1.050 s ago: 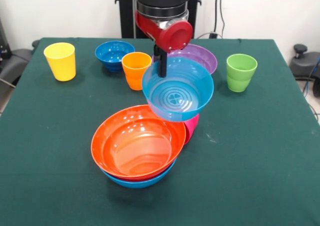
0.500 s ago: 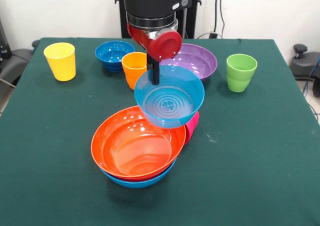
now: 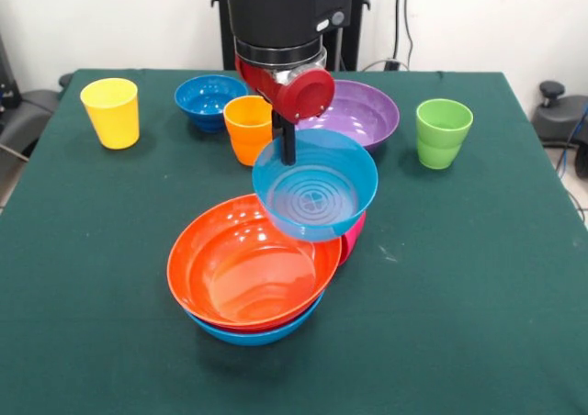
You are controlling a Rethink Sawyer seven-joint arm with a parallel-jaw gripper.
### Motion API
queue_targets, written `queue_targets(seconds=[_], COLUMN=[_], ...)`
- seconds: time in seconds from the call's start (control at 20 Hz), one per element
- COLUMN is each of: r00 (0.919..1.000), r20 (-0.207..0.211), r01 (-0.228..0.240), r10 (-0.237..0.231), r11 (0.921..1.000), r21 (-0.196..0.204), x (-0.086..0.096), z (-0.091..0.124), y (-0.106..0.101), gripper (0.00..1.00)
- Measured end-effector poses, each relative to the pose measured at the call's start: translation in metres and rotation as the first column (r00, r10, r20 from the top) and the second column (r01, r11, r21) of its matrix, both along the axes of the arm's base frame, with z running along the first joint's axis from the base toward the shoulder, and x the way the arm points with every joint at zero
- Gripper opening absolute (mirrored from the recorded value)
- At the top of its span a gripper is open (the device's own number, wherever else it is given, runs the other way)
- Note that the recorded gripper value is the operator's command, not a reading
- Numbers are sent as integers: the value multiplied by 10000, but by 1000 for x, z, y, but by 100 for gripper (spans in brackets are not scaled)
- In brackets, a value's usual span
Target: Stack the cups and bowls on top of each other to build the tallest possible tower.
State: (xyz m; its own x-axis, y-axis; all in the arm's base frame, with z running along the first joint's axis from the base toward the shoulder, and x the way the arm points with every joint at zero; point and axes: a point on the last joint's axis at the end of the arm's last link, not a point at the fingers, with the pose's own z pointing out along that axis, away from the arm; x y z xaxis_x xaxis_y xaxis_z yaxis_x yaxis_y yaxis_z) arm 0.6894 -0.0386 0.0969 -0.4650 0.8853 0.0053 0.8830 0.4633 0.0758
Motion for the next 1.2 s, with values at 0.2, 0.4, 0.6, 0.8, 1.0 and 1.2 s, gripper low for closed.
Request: queue_targets(seconds=[0.2, 0.4, 0.6, 0.8, 1.0, 1.2], r00=[9999, 9995, 9987, 9969, 9952, 9929], r20=[15, 15, -17, -75, -128, -175], r01=[-138, -302, -519, -781, -979, -1181], r10=[138, 302, 519, 779, 975, 1174], r11=[9999, 9995, 9986, 9967, 9946, 9919], r21=[32, 26, -55, -211, -352, -472], x=[-1, -2, -5, -9, -12, -15], z=[-4, -6, -9, -13, -15, -17], y=[-1, -1, -2, -5, -7, -7], gripper=[0, 0, 0, 0, 0, 0])
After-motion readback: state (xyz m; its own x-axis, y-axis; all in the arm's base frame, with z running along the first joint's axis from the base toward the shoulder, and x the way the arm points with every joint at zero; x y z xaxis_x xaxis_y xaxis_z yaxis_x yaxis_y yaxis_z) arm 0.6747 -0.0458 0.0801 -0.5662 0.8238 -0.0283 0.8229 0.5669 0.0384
